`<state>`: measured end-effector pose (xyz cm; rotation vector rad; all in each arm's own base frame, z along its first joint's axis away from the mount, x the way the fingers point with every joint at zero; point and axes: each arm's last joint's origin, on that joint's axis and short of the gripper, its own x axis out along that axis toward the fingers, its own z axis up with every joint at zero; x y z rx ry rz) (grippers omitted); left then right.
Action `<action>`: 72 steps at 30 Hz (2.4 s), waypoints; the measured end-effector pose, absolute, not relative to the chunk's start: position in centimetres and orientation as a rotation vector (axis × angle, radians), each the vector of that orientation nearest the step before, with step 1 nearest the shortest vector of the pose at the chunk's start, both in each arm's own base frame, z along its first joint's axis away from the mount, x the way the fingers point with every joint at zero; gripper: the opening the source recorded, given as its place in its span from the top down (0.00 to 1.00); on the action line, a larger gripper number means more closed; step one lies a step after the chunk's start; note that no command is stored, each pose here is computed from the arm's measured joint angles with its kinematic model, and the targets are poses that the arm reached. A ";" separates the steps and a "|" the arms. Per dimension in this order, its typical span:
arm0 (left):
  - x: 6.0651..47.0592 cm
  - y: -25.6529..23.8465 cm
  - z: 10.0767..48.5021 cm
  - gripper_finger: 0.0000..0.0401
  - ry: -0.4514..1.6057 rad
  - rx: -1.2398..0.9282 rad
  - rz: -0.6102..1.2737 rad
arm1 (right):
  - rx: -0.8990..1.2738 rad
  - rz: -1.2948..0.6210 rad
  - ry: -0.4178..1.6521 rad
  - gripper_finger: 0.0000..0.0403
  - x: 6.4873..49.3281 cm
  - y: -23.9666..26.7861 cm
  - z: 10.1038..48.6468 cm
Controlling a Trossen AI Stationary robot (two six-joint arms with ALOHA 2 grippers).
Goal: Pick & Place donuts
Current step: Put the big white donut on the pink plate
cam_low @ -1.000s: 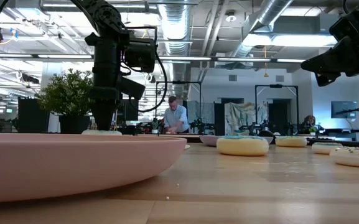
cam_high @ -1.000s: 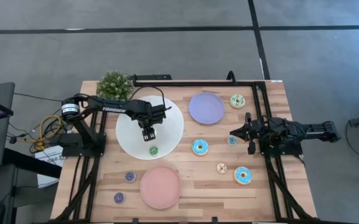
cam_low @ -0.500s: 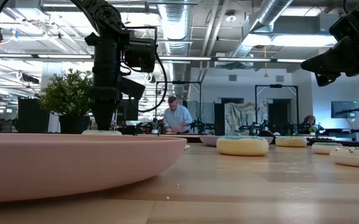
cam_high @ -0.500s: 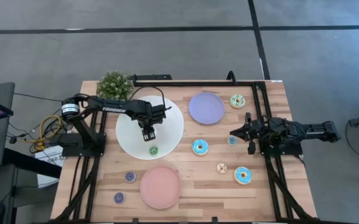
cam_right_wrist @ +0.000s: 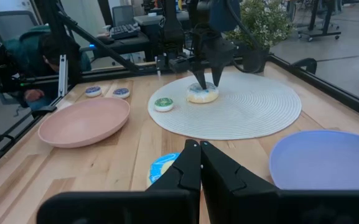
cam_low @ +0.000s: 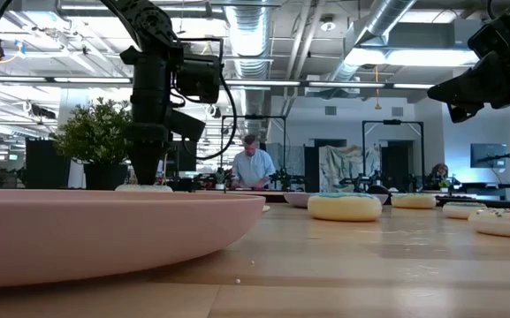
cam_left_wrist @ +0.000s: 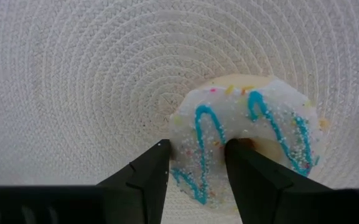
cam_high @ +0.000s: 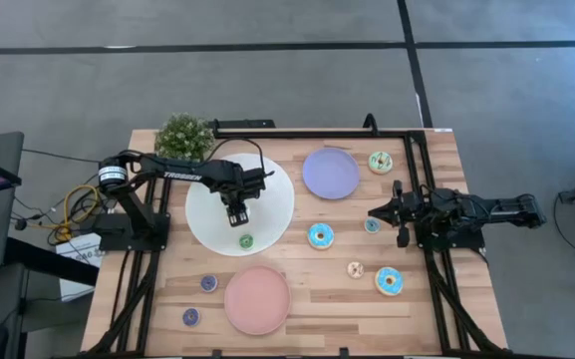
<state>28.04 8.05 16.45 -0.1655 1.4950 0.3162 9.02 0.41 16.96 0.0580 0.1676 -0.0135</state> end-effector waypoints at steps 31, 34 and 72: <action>29.8 6.1 21.0 0.64 1.474 -0.386 0.423 | 0.058 -0.014 0.168 1.00 9.0 0.4 17.0; 30.4 4.3 22.2 0.64 1.469 -0.385 0.421 | 0.058 -0.014 0.168 1.00 9.0 0.4 17.0; 29.5 -18.4 20.1 0.64 1.374 -0.709 0.471 | 0.058 -0.014 0.168 1.00 9.0 0.4 17.0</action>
